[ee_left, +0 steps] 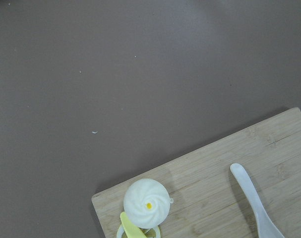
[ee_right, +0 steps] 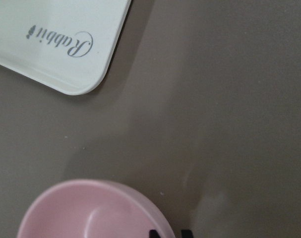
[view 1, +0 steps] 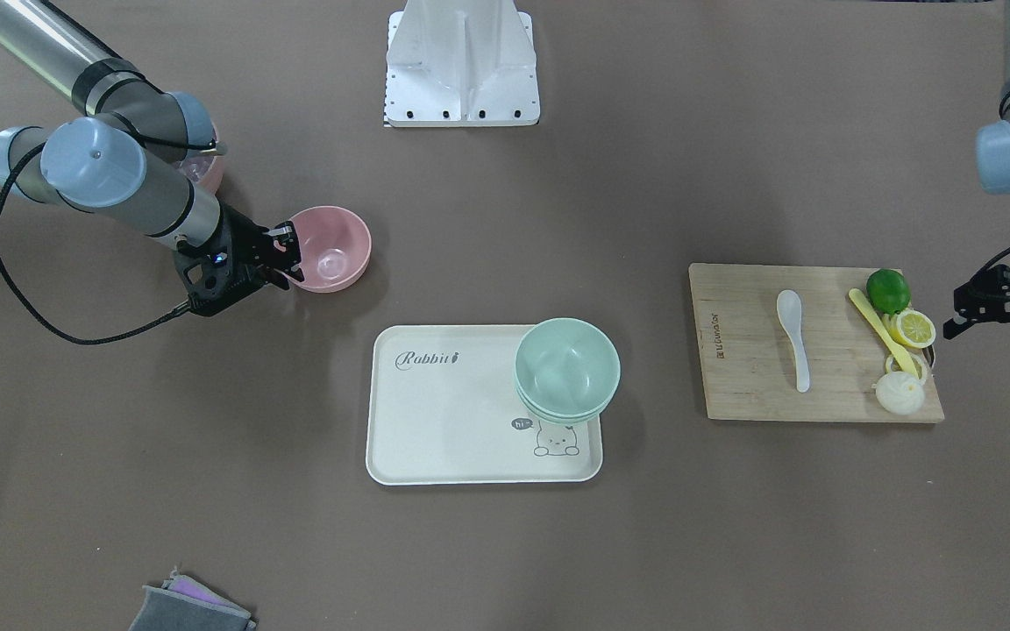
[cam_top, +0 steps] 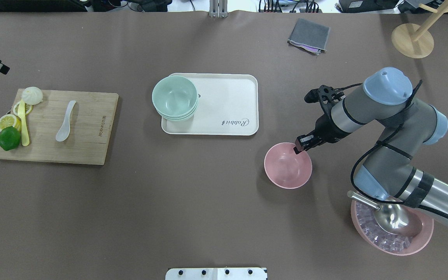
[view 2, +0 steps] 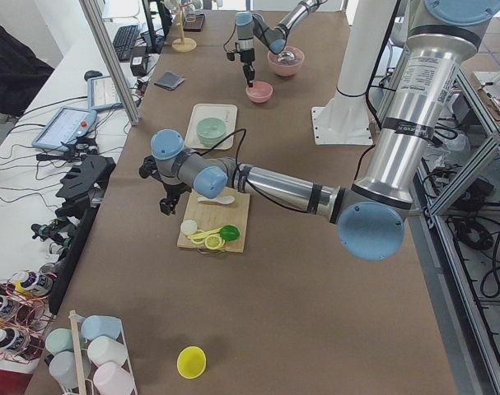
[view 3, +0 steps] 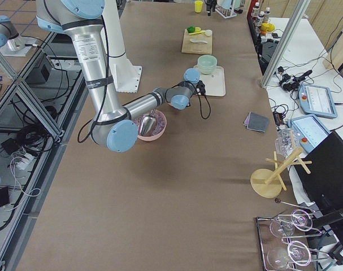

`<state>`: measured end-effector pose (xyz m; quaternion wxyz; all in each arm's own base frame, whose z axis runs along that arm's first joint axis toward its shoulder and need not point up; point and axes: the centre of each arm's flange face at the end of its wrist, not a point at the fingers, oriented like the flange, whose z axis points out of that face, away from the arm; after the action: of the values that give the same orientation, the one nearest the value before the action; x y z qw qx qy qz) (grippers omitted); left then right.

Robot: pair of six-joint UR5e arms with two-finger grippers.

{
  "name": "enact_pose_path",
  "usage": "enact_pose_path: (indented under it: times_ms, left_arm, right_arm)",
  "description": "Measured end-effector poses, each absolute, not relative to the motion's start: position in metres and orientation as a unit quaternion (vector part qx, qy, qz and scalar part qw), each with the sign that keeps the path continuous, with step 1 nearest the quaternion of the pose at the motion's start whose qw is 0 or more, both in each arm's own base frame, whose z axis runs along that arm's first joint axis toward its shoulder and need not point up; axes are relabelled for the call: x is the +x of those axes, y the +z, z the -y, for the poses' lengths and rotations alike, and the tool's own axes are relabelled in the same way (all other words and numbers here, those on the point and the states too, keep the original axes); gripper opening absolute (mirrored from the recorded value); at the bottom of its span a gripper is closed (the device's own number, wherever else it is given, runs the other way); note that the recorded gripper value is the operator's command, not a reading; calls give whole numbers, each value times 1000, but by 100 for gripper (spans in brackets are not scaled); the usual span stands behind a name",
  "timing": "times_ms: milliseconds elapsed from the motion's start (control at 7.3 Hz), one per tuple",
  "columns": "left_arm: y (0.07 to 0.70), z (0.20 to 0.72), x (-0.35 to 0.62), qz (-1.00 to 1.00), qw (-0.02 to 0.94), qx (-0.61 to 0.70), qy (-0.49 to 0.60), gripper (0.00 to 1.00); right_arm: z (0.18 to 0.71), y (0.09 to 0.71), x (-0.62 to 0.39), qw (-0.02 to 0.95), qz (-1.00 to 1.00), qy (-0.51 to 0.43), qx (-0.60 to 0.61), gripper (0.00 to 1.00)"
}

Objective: Stack pink bowl on green and place spoon
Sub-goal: 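Move the right gripper down to the rim of the small pink bowl, then slide the pink bowl toward the tray with right gripper while left reaches spoon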

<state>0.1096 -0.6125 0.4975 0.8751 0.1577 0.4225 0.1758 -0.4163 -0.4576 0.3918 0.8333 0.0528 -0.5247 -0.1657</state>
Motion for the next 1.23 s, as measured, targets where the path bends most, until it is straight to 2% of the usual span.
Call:
enact_pose_path:
  times_ms: [411, 685, 1232]
  left_arm:
    - [498, 613, 110, -423, 875, 157, 176, 98]
    - [486, 616, 120, -429, 876, 151, 163, 98]
    - [440, 606, 242, -454, 888, 47, 59, 97]
  right_arm:
    - [456, 388, -411, 832, 528, -162, 54, 0]
    - [460, 365, -400, 831, 542, -119, 44, 0]
    - [467, 325, -383, 824, 565, -36, 27, 0]
